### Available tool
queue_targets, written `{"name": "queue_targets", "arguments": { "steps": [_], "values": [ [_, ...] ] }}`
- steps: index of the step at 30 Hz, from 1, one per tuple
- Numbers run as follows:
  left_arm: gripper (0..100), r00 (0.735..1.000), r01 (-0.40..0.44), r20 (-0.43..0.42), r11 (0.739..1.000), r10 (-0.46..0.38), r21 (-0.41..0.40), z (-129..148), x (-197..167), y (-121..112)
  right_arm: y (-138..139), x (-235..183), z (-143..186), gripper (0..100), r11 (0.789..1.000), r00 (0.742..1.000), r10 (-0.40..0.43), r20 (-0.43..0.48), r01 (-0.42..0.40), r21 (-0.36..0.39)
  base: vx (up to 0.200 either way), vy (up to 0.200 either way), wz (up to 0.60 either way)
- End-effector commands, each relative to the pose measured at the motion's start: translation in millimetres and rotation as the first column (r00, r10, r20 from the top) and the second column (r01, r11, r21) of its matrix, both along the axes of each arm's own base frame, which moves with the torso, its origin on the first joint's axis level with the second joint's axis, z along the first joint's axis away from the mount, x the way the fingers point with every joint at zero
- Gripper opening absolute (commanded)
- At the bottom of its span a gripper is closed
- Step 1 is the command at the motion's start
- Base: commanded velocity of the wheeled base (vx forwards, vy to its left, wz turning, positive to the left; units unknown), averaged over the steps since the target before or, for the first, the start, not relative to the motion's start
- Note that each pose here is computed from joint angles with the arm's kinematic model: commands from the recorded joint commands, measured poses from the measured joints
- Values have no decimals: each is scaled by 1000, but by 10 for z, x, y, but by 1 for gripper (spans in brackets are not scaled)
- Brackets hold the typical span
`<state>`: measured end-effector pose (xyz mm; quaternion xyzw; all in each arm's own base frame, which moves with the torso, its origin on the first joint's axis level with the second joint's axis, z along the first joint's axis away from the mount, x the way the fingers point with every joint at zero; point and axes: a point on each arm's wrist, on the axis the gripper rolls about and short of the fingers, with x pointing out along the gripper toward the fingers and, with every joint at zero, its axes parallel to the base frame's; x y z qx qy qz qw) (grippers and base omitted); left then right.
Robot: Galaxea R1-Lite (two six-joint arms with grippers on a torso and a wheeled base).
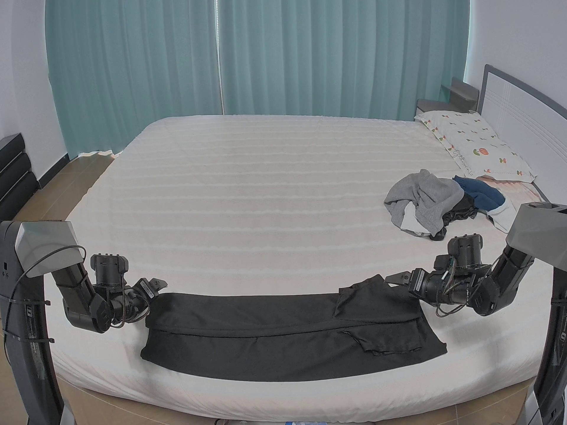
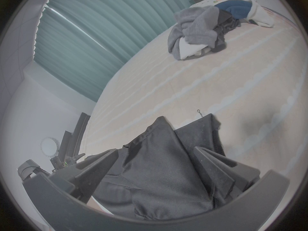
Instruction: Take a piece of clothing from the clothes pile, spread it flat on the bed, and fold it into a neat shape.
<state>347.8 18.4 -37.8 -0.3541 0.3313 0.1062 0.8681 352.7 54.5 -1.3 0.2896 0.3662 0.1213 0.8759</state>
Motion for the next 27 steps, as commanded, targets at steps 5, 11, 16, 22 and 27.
{"name": "queue_targets", "arguments": {
  "steps": [5,11,16,22,27],
  "values": [
    [100,1000,-2,-1,1000,2,-1,9,-8,18,119,169,-195,100,999,998,35,-61,-37,-23,0,0,0],
    [100,1000,-2,-3,1000,2,-1,7,-12,18,104,152,-262,100,998,994,47,-94,-52,-45,0,0,0],
    [100,1000,-1,-1,1000,1,-1,8,-10,12,78,129,-252,0,996,994,53,-100,-59,-59,0,0,0],
    [100,1000,-1,-1,1000,1,0,8,-10,18,37,87,-160,0,997,995,44,-90,-49,-58,0,0,0],
    [100,1000,-1,-1,1000,1,0,8,-10,18,-22,-24,-89,0,997,995,33,-95,-39,-59,0,0,0]
  ]
}}
